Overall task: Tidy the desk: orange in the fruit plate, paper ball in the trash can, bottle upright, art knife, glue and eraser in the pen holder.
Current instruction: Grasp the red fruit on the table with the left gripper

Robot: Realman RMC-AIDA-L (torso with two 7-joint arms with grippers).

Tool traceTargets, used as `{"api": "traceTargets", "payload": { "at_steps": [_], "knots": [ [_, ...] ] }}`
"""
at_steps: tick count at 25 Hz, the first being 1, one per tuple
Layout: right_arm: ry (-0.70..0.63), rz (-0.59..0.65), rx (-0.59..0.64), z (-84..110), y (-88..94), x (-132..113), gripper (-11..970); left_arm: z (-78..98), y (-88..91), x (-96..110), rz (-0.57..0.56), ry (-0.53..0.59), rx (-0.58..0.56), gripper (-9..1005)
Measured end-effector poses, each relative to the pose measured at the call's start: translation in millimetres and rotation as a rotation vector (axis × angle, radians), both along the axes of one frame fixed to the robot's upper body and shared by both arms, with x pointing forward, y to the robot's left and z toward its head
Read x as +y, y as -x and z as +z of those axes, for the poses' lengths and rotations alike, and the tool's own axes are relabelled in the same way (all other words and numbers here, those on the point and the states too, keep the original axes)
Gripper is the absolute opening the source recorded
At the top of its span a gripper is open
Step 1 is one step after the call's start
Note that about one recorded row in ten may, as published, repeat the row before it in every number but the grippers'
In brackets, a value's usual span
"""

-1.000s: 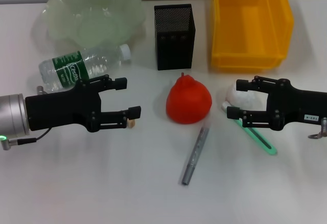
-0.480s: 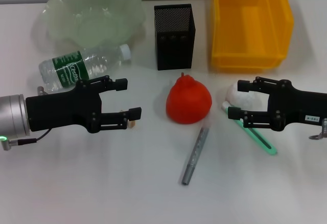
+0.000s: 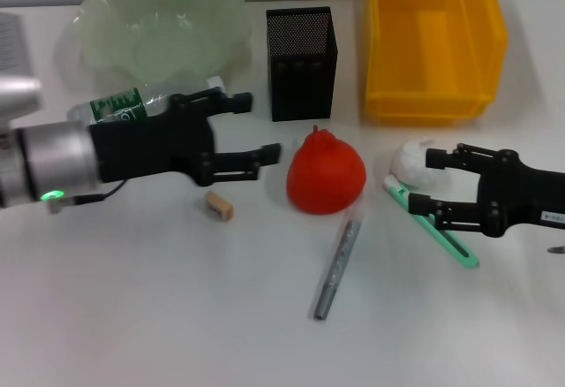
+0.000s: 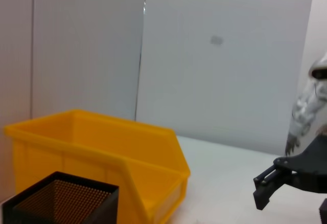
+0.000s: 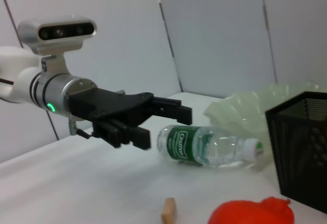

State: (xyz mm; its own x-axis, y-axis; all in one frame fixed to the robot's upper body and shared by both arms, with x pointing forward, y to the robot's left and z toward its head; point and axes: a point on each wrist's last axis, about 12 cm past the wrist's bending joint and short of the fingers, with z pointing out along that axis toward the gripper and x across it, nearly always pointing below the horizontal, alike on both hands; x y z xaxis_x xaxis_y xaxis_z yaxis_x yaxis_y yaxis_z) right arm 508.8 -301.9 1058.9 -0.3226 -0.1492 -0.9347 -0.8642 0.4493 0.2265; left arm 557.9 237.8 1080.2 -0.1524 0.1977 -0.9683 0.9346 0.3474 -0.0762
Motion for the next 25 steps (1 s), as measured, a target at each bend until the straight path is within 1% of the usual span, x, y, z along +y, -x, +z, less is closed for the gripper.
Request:
{"api": "traceTargets", "payload": {
  "at_steps": [1, 2, 3, 5, 6, 7, 8, 11, 12, 15, 17, 21, 22, 25],
  "knots": [
    [0.0, 0.0, 0.0, 0.0, 0.0, 0, 825, 0.0, 0.0, 0, 0.0, 0.0, 0.0, 854],
    [-0.003, -0.022, 0.004, -1.5, 3.6, -5, 825, 0.1, -3.0, -6, -0.009, -0.014, -0.002, 854],
    [-0.003, -0.022, 0.004, -1.5, 3.6, -5, 825, -1.1, -6.2, -15, -0.025, -0.04, -0.003, 854],
    [-0.009, -0.054, 0.01, -3.6, 8.5, -12, 825, -3.4, -9.2, -26, -0.038, -0.07, -0.006, 854],
    [-0.009, -0.054, 0.01, -3.6, 8.5, -12, 825, -3.4, -9.2, -26, -0.038, -0.07, -0.006, 854],
    [-0.01, -0.065, 0.012, -4.1, 9.9, -14, 825, -5.2, -13.9, -39, -0.05, -0.111, -0.015, 854],
    [-0.01, -0.073, 0.014, -4.9, 11.4, -16, 825, -5.2, -13.9, -39, -0.05, -0.111, -0.015, 855],
    [-0.008, -0.089, 0.019, -6.5, 14.8, -20, 824, -8.4, -19.1, -50, -0.067, -0.161, -0.001, 855],
    [-0.007, -0.093, 0.021, -6.8, 15.7, -22, 824, -12.2, -22.0, -56, -0.069, -0.201, 0.013, 855],
    [-0.006, -0.102, 0.022, -6.9, 16.8, -24, 824, -15.0, -23.1, -58, -0.065, -0.227, 0.015, 855],
    [-0.008, -0.108, 0.02, -6.8, 16.8, -25, 824, -19.4, -24.4, -62, -0.06, -0.27, 0.012, 854],
    [-0.007, -0.111, 0.02, -6.9, 16.8, -25, 824, -22.5, -26.2, -66, -0.055, -0.31, 0.016, 854],
    [-0.007, -0.111, 0.021, -7.0, 16.8, -25, 824, -24.1, -28.1, -67, -0.044, -0.336, 0.018, 855],
    [-0.004, -0.113, 0.02, -7.0, 16.1, -26, 824, -23.8, -28.9, -70, -0.051, -0.349, 0.011, 842]
  ]
}}
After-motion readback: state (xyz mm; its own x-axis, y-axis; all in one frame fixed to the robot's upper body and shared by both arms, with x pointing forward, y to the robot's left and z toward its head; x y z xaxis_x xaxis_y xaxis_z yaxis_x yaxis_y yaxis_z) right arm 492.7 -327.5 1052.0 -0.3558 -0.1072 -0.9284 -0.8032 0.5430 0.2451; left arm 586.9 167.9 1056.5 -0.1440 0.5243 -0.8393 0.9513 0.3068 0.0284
